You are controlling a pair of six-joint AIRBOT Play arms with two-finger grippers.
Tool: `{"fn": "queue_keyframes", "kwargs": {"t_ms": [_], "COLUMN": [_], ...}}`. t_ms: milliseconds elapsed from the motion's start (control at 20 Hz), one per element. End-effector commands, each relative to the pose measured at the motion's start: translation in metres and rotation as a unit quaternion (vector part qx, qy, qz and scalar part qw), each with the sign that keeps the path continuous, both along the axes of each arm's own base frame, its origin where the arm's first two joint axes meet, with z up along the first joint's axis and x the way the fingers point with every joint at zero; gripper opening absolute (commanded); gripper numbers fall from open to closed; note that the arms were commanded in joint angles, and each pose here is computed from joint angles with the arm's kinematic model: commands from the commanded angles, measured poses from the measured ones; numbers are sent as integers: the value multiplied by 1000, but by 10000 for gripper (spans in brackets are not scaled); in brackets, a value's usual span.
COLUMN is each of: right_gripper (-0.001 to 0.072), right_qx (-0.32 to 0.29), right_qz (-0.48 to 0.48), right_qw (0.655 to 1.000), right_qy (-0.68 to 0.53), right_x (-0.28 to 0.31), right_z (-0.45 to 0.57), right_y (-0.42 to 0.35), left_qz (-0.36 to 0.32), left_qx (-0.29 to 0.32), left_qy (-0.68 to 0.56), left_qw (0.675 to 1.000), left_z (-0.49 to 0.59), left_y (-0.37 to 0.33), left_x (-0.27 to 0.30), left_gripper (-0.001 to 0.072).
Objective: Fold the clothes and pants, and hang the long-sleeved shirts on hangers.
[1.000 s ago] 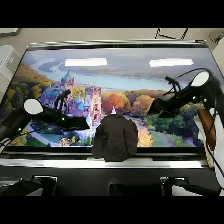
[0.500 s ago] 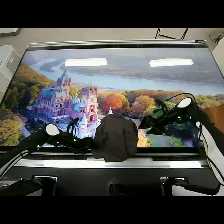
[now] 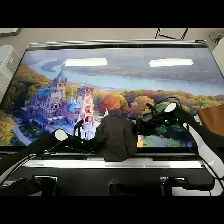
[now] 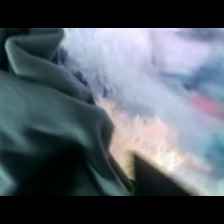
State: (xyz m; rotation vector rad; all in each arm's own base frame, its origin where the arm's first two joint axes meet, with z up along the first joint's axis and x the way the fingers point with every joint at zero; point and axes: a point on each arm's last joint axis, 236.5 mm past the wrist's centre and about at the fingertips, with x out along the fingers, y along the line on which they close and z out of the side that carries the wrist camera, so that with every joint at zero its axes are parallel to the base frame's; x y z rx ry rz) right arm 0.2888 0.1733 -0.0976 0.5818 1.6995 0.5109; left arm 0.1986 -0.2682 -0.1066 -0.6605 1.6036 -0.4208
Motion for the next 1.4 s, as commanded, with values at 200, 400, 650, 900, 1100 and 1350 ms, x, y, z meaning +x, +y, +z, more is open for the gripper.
{"fn": "queue_keyframes", "kwargs": {"t_ms": [200,400,650,900,1100,1350], "right_gripper": [35,36,37,37,38,38], "right_qx": [-8,-140,-176,-162,-131,-138], "right_qz": [61,-11,-143,-163,-190,-158], "right_qw": [989,914,718,631,571,656], "right_qy": [-134,-380,-658,-741,-788,-725], "right_x": [47,145,129,47,12,63], "right_z": [51,219,483,568,614,553], "right_y": [11,-55,-119,-121,-120,-110], "left_qz": [-9,55,171,185,198,170], "left_qx": [8,15,-1,-40,-70,-46], "left_qy": [-139,-385,-636,-728,-743,-677], "left_qw": [990,921,753,659,635,715], "left_z": [58,237,501,602,623,555], "left_y": [19,75,156,161,162,148], "left_x": [58,155,146,73,51,100], "left_gripper": [23,23,23,24,24,24]}}
